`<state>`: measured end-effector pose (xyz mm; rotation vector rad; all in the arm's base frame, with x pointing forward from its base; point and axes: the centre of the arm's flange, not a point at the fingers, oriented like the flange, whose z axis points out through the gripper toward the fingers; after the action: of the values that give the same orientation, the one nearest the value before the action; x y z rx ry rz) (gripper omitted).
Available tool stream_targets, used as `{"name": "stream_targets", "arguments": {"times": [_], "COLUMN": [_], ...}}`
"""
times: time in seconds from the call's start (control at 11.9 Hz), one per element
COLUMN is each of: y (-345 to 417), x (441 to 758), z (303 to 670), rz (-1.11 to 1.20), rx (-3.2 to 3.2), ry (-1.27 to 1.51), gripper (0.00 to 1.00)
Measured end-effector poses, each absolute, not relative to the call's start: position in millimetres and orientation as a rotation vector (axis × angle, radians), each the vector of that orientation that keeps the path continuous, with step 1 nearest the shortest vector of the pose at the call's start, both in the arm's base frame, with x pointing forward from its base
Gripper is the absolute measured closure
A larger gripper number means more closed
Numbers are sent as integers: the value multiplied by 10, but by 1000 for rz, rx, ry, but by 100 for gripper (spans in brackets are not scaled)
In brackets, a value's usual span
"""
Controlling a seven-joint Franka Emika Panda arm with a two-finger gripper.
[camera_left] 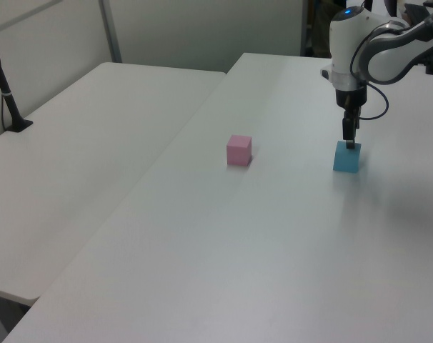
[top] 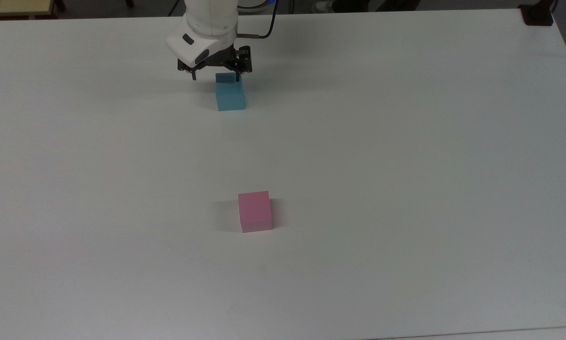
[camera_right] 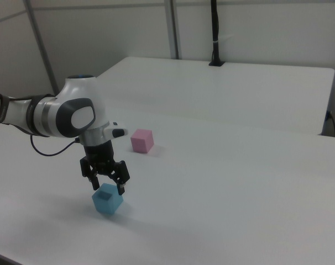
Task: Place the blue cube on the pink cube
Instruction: 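Close the gripper on the light-blue cube, then lift the light-blue cube up off the table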
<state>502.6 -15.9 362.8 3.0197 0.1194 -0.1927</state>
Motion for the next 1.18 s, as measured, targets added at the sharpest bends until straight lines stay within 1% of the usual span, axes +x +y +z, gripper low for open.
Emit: {"name": "stream_targets", "arguments": {"times": [0.34, 0.76, 0.84, 0.92, 1.01, 1.09, 1.18], "y": [48, 54, 58, 71, 93, 104, 105], "x": [5028, 5054, 5055, 5055, 5058, 5070, 5085], "z": [3467, 3272, 3240, 3220, 3213, 3228, 3257], "rz": [-237, -266, -274, -280, -281, -275, -265], "rx": [3013, 3013, 3013, 3012, 3012, 3012, 3012], "ry": [183, 190, 191, 196, 202, 205, 205], "gripper": [0, 0, 6, 7, 16, 30, 41]}}
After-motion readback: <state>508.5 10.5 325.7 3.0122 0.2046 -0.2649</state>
